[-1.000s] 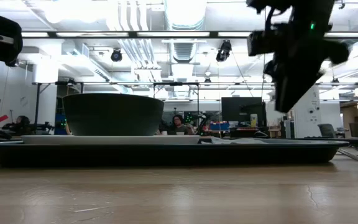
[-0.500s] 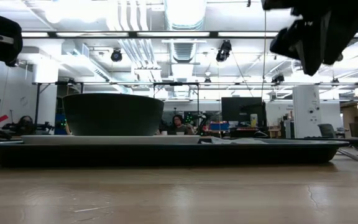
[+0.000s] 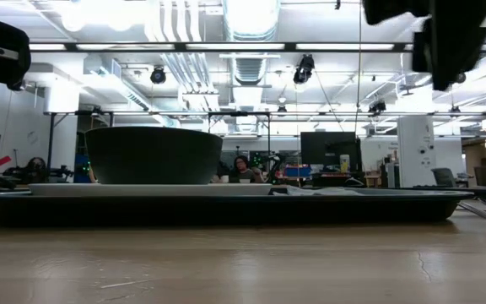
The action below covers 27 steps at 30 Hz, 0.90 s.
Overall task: Set up tray
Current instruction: Put the blue fork on the gray napkin to the right of the white plate
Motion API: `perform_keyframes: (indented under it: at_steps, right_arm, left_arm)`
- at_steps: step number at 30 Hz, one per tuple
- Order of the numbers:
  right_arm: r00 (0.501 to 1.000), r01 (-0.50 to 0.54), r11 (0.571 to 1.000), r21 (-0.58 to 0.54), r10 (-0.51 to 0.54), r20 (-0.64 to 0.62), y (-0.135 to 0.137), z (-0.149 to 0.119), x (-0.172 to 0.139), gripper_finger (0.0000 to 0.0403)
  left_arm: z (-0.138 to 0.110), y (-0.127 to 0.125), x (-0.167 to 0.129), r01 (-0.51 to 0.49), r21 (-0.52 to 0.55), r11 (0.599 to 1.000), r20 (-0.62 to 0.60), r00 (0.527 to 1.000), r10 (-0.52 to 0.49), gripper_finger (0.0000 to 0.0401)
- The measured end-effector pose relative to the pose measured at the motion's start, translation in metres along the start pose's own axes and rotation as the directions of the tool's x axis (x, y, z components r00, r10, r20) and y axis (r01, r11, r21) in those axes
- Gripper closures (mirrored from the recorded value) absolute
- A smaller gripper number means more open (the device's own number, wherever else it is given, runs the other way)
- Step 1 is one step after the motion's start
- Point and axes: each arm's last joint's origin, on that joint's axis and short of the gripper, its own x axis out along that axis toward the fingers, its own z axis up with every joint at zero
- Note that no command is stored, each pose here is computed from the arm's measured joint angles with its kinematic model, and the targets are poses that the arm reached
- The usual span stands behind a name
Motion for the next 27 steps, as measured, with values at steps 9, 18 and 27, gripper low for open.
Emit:
perform_keyframes:
  at_steps: [9, 18, 27]
  right_arm:
    - [0.999, 0.037, 0.975, 0.22, -0.035, -0.016, 0.007, -0.031, 0.01, 0.0275]
    - [0.996, 0.08, 0.947, 0.311, -0.065, -0.059, 0.023, -0.055, 0.025, 0.0275]
    - [0.987, 0.15, 0.961, 0.233, -0.131, -0.096, 0.054, -0.054, 0.055, 0.0275]
  left_arm:
    - [0.0, 0.0, 0.0, 0.0, 0.0, 1.0, 0.0, 1.0, 0.0, 0.0383]
    - [0.0, 0.0, 0.0, 0.0, 0.0, 1.0, 0.0, 1.0, 0.0, 0.0383]
    - [0.0, 0.0, 0.0, 0.0, 0.0, 1.0, 0.0, 1.0, 0.0, 0.0383]
